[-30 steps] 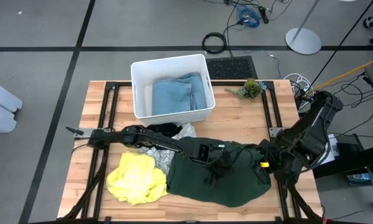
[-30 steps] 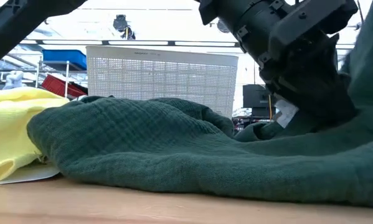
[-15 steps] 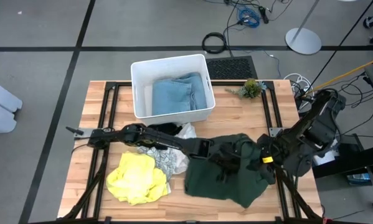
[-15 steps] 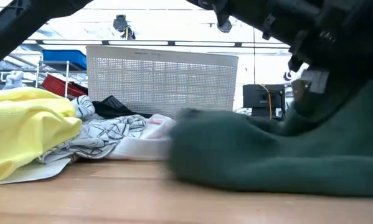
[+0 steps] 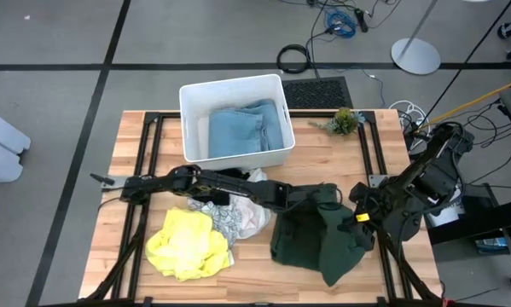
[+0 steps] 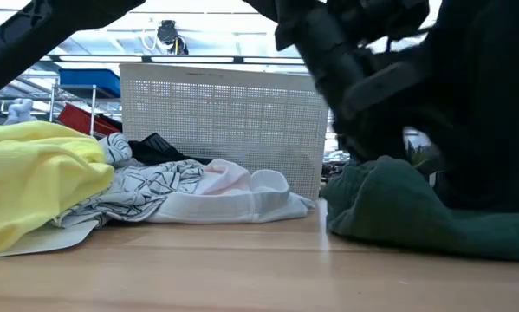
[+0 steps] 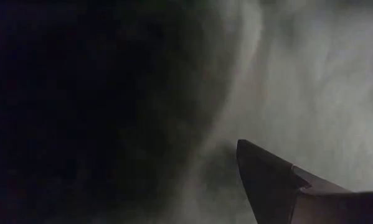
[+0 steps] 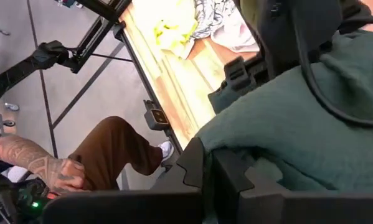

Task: Fold laundry
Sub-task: Fold the green polo shirt

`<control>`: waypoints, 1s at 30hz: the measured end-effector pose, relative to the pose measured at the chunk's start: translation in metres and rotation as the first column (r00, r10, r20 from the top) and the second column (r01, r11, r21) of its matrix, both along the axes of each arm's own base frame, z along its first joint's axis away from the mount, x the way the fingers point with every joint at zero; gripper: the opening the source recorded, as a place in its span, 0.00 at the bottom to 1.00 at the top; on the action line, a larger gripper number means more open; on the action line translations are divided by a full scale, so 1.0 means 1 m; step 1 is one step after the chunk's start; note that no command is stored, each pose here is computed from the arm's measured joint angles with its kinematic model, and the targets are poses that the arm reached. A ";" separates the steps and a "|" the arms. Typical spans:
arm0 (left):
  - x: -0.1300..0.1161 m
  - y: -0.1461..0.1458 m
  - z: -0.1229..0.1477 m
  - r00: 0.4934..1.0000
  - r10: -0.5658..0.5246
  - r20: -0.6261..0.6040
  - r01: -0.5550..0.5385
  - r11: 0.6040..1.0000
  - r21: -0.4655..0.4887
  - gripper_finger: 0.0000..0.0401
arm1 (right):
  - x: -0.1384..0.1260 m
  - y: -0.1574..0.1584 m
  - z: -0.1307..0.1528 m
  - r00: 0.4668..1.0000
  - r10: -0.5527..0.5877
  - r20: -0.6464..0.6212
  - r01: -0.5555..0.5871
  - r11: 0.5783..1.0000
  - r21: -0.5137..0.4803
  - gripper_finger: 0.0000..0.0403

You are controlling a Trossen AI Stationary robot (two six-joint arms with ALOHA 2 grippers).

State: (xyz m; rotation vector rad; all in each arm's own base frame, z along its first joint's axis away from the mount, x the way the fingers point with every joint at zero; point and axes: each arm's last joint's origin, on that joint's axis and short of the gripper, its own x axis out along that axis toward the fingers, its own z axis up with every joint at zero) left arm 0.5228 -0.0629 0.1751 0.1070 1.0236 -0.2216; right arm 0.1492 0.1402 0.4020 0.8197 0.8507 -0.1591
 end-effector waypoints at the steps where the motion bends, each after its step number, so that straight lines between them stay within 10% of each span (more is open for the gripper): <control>1: -0.003 0.003 -0.001 1.000 0.005 -0.030 -0.004 1.000 0.006 0.49 | 0.000 0.000 0.000 1.000 0.000 0.000 0.000 1.000 0.000 0.00; 14: -0.017 -0.009 0.065 0.983 -0.151 0.108 0.164 0.978 -0.125 0.49 | -0.006 -0.006 -0.008 0.993 -0.070 -0.099 0.067 0.997 -0.038 0.00; 30: 0.018 0.026 0.032 0.859 0.103 0.502 -0.027 0.987 -0.156 0.49 | 0.000 0.000 0.002 1.000 -0.014 0.011 0.013 0.999 0.031 0.00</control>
